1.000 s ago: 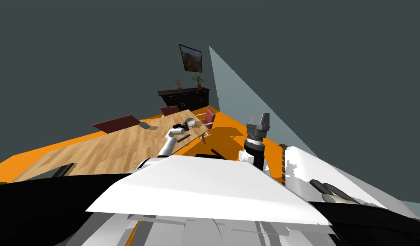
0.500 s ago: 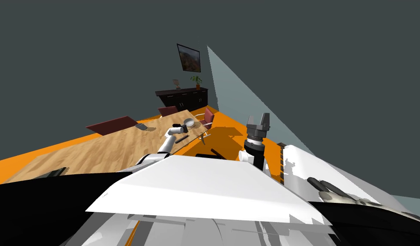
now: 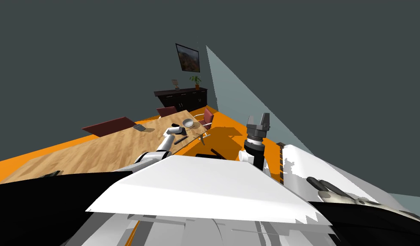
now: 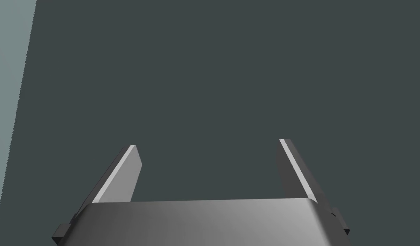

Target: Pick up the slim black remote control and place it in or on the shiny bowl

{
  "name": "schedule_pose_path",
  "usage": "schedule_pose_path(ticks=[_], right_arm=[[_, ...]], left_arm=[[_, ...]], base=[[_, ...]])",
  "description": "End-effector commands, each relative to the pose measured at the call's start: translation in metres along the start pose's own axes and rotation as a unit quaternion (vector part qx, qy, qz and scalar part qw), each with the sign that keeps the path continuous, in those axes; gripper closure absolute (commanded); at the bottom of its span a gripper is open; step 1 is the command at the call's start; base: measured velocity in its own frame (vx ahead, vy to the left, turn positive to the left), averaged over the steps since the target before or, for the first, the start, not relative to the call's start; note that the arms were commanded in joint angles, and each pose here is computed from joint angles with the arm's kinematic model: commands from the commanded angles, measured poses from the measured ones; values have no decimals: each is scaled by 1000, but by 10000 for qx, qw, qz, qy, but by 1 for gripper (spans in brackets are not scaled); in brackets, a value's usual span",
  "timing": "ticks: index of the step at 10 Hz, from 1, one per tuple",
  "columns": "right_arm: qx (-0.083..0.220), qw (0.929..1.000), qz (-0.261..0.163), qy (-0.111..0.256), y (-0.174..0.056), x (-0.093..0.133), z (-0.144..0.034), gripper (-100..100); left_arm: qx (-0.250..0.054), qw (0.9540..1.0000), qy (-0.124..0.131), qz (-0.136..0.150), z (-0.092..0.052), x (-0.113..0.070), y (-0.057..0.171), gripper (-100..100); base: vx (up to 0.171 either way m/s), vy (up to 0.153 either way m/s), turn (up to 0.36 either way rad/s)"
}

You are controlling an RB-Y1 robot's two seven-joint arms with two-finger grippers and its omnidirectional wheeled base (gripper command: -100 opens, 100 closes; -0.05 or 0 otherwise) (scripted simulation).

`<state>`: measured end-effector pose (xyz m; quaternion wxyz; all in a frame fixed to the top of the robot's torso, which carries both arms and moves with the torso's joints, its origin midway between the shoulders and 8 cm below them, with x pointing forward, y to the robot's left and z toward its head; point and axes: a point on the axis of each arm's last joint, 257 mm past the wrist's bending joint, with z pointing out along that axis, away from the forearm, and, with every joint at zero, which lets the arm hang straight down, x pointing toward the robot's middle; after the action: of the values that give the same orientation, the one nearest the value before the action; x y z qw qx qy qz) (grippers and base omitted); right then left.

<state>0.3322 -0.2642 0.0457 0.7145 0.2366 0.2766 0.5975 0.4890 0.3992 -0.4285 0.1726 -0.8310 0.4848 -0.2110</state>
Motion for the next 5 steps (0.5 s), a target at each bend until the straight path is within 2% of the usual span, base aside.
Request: schedule_pose_path(ticks=[1, 2, 3, 4, 5], right_arm=[[0, 10000, 0, 0, 0, 0, 0, 0], [0, 10000, 0, 0, 0, 0, 0, 0], [0, 10000, 0, 0, 0, 0, 0, 0], [0, 10000, 0, 0, 0, 0, 0, 0], [0, 10000, 0, 0, 0, 0, 0, 0]], left_arm=[[-311, 9994, -144, -102, 2, -14, 10, -100], [-438, 9987, -203, -135, 5, -20, 20, -100], [-702, 9967, -340, -244, 6, -34, 30, -100], [-744, 9963, -352, -244, 6, -34, 32, -100], [-992, 9933, -480, -352, 6, -48, 43, -100]], base=[[22, -6, -14], [14, 0, -14], [10, 7, -24], [7, 4, -14], [16, 2, -10]])
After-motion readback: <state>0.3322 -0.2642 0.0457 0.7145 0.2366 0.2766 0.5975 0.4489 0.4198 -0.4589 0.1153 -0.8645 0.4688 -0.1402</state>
